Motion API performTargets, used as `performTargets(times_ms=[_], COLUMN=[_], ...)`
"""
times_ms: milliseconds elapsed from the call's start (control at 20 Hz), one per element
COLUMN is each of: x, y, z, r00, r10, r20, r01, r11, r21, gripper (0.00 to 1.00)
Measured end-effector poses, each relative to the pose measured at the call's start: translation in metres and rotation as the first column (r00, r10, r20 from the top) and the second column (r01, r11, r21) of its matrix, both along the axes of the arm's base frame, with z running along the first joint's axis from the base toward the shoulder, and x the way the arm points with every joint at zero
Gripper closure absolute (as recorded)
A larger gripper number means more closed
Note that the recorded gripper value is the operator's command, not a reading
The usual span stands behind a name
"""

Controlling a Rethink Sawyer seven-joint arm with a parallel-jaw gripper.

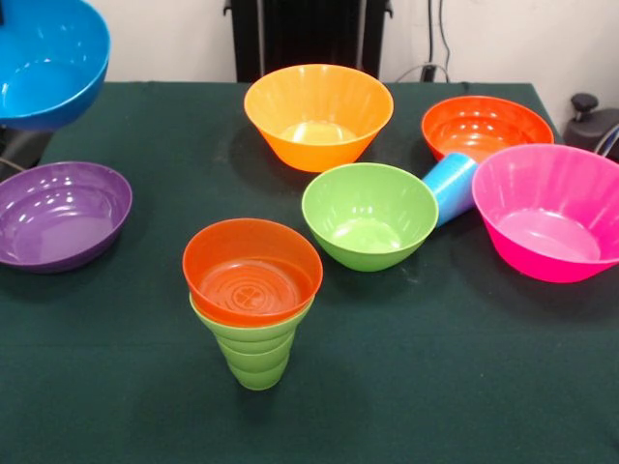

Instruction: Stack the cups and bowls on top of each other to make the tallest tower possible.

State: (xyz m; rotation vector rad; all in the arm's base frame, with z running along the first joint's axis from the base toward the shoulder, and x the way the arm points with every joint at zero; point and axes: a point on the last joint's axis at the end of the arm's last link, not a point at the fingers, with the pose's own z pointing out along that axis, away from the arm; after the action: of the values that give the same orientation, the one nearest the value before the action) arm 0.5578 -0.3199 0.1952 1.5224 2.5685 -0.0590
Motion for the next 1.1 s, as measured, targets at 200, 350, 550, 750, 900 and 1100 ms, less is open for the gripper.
performTargets(times_ms=[200, 350, 550, 750, 900, 1100], x=[0.012, 0.016, 0.026, 0.042, 0.051, 0.063], y=[0.002, -0.010, -0.034, -0.073, -0.094, -0.112], z=[0.012, 0.018, 0.021, 0.020, 0.018, 0.011], r00=[0.9996, 0.9993, 0.9987, 0.9975, 0.9971, 0.9967], r10=[0.016, 0.009, -0.003, -0.019, -0.024, -0.022], r20=[0.022, 0.035, 0.052, 0.067, 0.073, 0.078], r01=[-0.015, -0.007, 0.006, 0.027, 0.034, 0.035], r11=[0.9996, 0.9991, 0.9976, 0.9933, 0.9898, 0.9857], r21=[-0.022, -0.041, -0.069, -0.112, -0.138, -0.165], gripper=[1.00, 1.00, 1.00, 1.00, 1.00, 1.00])
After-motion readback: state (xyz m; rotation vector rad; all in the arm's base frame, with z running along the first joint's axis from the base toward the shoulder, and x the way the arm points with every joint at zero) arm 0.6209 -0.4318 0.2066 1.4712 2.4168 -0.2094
